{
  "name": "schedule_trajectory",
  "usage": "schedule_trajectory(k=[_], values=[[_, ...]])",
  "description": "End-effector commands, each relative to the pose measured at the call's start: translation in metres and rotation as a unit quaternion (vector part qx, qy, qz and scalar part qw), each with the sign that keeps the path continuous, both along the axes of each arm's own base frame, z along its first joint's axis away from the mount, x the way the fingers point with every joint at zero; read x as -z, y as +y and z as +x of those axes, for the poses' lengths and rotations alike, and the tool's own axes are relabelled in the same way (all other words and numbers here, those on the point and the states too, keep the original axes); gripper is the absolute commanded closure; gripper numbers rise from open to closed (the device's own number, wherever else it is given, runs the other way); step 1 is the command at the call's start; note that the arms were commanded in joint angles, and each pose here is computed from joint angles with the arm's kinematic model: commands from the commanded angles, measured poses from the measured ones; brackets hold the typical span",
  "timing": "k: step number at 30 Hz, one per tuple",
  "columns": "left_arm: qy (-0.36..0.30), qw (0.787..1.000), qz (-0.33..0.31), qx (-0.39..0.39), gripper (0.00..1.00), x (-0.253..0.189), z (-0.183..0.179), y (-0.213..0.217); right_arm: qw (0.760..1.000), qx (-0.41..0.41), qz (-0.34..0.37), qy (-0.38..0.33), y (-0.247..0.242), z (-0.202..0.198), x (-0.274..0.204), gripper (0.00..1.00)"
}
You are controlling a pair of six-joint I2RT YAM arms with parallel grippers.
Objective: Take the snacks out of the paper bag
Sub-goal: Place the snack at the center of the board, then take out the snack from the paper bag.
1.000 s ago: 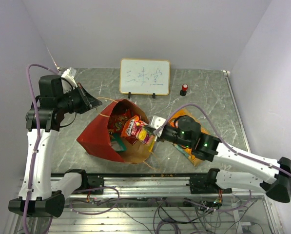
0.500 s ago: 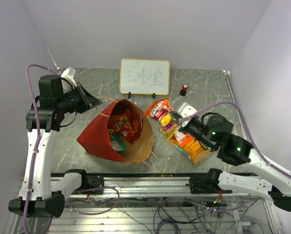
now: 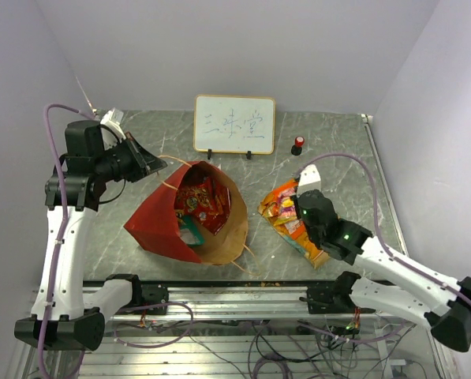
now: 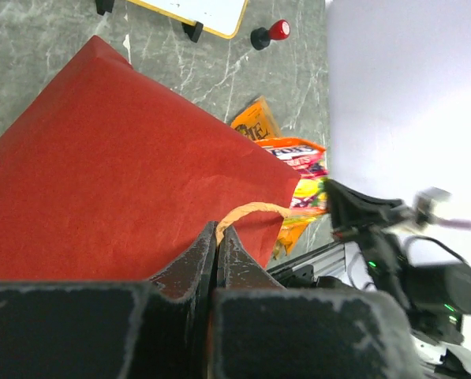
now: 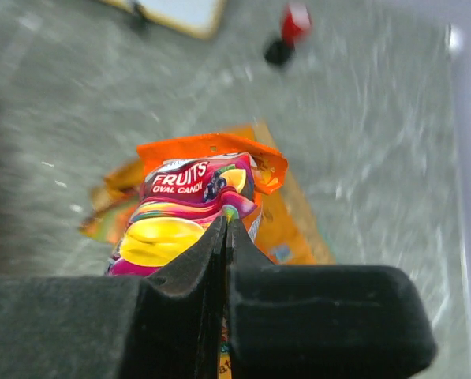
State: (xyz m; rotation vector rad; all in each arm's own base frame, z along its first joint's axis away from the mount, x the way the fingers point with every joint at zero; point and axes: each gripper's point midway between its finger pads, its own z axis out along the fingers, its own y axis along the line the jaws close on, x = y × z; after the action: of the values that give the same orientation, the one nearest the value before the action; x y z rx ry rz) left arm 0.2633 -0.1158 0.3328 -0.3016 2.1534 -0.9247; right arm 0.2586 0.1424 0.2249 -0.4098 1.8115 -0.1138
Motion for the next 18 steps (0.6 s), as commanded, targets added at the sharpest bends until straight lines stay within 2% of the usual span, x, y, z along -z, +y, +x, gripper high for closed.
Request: schedule_trajectory(k=[1,2,3,5,6,7,9,11,13,15,18], values=[[-0.004,1.0,-0.024,0.008,0.93,-0.002,0.002,-0.006,0.974,0.134,0.183,0.026,-0.03,0.015,0.039,1.0],[-0.002,1.0,-0.023,0.009,0.93,-0.001,0.001,-0.006,0.972,0.136,0.189,0.033,-0.031,0.014,0.046,1.0],[0.0,1.0,-0.021,0.01,0.93,0.0,0.0,-0.006,0.972,0.135,0.187,0.037,-0.031,0.012,0.049,0.91],[0.007,1.0,-0.019,0.017,0.93,0.002,-0.004,-0.007,0.973,0.144,0.174,0.039,-0.038,0.009,0.049,0.56],[0.01,1.0,-0.019,0.02,0.93,0.002,-0.006,-0.008,0.975,0.146,0.163,0.035,-0.042,0.008,0.044,0.45],[0.011,1.0,-0.018,0.023,0.93,0.002,-0.009,-0.008,0.979,0.136,0.149,0.028,-0.044,0.008,0.036,0.39],[0.016,0.999,-0.011,0.026,0.93,0.004,-0.013,-0.007,0.99,0.074,0.118,0.011,-0.031,0.012,0.015,0.33],[0.021,0.999,-0.004,0.029,0.93,0.008,-0.019,-0.006,0.995,-0.03,0.096,-0.014,-0.003,0.014,-0.008,0.31],[0.026,0.999,0.002,0.032,0.93,0.012,-0.024,-0.005,0.984,-0.157,0.077,-0.042,0.036,0.01,-0.026,0.3],[0.028,0.999,0.008,0.034,0.93,0.014,-0.029,-0.004,0.956,-0.279,0.053,-0.076,0.073,0.0,-0.038,0.28],[0.025,0.999,0.014,0.036,0.93,0.012,-0.033,-0.003,0.875,-0.469,0.022,-0.115,0.129,-0.033,-0.046,0.27]])
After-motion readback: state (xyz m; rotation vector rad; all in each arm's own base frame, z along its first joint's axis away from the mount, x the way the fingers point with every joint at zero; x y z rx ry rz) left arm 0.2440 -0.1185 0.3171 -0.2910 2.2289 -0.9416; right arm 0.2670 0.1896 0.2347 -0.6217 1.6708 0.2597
